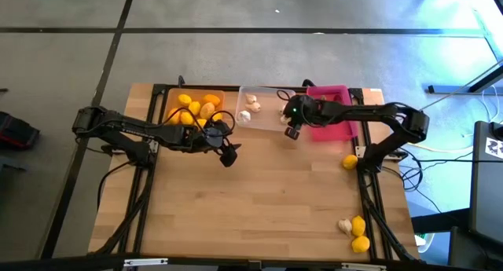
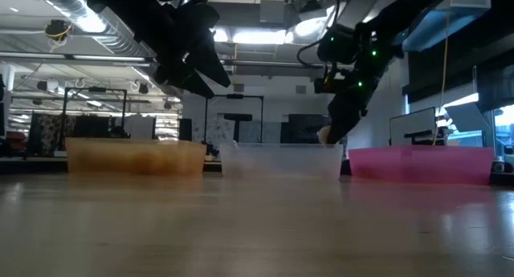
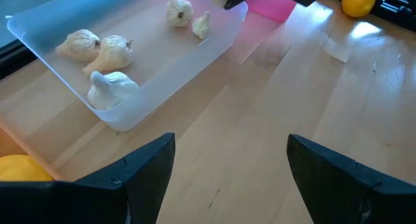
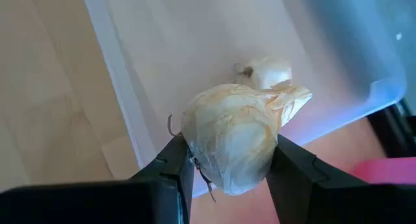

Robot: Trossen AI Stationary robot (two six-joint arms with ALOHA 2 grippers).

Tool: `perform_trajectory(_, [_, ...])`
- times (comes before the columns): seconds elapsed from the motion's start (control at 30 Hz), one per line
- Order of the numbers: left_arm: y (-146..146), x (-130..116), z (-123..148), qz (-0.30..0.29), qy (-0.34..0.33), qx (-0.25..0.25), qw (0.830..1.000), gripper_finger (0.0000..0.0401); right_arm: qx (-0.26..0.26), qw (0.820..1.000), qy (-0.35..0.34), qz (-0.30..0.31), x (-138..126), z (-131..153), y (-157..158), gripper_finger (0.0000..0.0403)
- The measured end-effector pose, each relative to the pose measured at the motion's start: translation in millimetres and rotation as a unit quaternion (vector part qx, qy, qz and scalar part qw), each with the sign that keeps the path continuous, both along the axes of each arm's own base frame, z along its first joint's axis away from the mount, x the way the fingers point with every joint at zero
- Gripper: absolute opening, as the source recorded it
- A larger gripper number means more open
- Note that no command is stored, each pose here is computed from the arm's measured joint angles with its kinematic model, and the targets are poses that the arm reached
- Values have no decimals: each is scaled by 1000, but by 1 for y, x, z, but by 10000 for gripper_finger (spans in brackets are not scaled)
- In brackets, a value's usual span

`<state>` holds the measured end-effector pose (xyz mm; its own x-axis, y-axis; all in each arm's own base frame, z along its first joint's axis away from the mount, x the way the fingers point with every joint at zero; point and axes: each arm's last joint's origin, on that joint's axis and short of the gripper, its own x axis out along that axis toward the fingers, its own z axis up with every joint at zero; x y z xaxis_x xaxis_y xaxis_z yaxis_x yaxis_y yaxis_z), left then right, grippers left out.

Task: Sort produce into baskets
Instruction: Put the white garlic into the transparent bin

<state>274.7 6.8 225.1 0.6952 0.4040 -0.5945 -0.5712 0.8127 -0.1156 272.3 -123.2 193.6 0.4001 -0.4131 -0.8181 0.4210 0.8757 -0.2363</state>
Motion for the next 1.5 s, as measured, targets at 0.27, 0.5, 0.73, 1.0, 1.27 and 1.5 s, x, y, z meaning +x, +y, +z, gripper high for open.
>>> perform_trajectory(0.27, [0, 0, 0, 0, 0, 0, 1000, 292, 19, 1000, 1, 2, 2, -8, -3, 156])
perform_trajectory(0.5, [0, 0, 0, -1, 1, 1, 1000, 292, 19, 1000, 1, 1, 2, -7, -3, 243])
perform_trajectory(0.73, [0, 0, 0, -1, 0, 1, 1000, 292, 17, 1000, 2, 1, 2, -7, -3, 266])
perform_trajectory(1.0, [0, 0, 0, -1, 0, 1, 1000, 292, 14, 1000, -7, 21, -11, 20, 14, 257])
perform_trajectory(1.27, [0, 0, 0, -1, 0, 2, 1000, 292, 53, 997, -7, 61, -44, 57, 61, 256])
perform_trajectory(1.5, [0, 0, 0, -5, 1, 6, 1000, 292, 130, 985, 38, 103, -74, 67, 112, 256])
